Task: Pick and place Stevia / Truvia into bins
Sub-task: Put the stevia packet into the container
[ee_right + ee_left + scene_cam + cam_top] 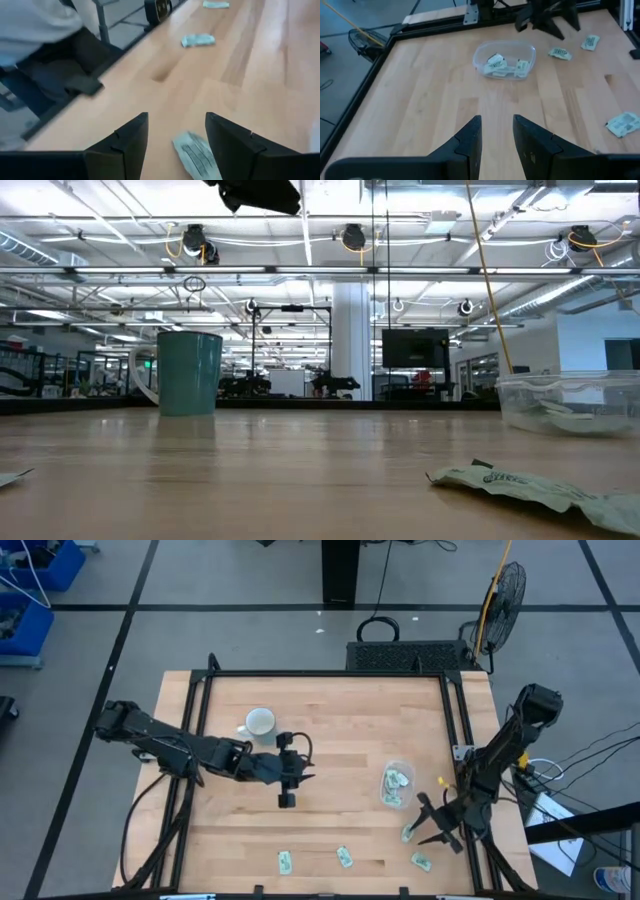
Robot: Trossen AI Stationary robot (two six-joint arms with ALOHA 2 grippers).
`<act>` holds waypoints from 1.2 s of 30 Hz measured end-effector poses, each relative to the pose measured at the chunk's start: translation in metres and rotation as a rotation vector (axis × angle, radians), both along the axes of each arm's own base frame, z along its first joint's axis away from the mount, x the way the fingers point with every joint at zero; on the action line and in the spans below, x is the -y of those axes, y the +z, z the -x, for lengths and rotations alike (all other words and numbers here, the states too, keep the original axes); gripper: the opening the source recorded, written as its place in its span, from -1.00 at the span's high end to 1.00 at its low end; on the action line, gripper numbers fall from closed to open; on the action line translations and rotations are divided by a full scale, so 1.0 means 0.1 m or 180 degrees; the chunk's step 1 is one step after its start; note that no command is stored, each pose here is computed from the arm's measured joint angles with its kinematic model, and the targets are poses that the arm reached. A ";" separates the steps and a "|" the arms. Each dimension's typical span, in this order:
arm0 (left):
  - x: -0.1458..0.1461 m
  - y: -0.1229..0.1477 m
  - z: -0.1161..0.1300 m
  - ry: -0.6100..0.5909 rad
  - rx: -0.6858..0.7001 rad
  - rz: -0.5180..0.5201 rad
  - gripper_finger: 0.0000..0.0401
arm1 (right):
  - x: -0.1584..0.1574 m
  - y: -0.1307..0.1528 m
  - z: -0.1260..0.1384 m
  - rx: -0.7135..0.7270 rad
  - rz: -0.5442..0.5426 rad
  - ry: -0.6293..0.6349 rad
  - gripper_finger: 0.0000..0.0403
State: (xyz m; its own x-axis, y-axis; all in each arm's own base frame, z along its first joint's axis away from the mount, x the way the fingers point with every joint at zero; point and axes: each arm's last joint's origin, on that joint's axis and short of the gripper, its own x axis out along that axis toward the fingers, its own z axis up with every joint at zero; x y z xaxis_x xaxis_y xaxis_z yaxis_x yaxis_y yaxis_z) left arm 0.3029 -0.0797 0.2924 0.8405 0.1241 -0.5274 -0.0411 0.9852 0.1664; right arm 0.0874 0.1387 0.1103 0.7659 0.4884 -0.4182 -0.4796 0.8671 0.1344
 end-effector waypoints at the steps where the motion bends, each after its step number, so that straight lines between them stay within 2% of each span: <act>1: 0.00 0.00 0.00 -0.0011 0.0004 -0.0016 0.41 | 0.03 -0.03 0.01 -0.0018 0.0038 0.0004 0.06; 5: 0.00 0.00 0.00 -0.0040 -0.0010 -0.0064 0.41 | 0.10 -0.10 0.04 -0.0064 0.0118 -0.0021 0.07; 12: -0.01 0.00 0.00 -0.0084 -0.0024 -0.0146 0.41 | 0.14 -0.10 -0.05 -0.0115 -0.0013 -0.0180 0.07; 17: -0.01 0.00 0.00 -0.0109 -0.0025 -0.0185 0.41 | 0.17 -0.16 -0.11 -0.0168 0.0149 -0.0217 0.07; 23: -0.01 0.00 0.00 -0.0109 -0.0031 -0.0186 0.41 | 0.15 -0.27 -0.13 -0.0379 0.0214 -0.0013 0.07; 26: -0.01 0.00 0.00 -0.0115 -0.0033 -0.0196 0.41 | 0.08 -0.28 -0.18 -0.0298 0.0254 0.0072 0.07; 36: -0.01 0.00 0.00 -0.0108 -0.0026 -0.0195 0.41 | 0.02 -0.43 -0.23 -0.0348 0.0476 0.0043 0.07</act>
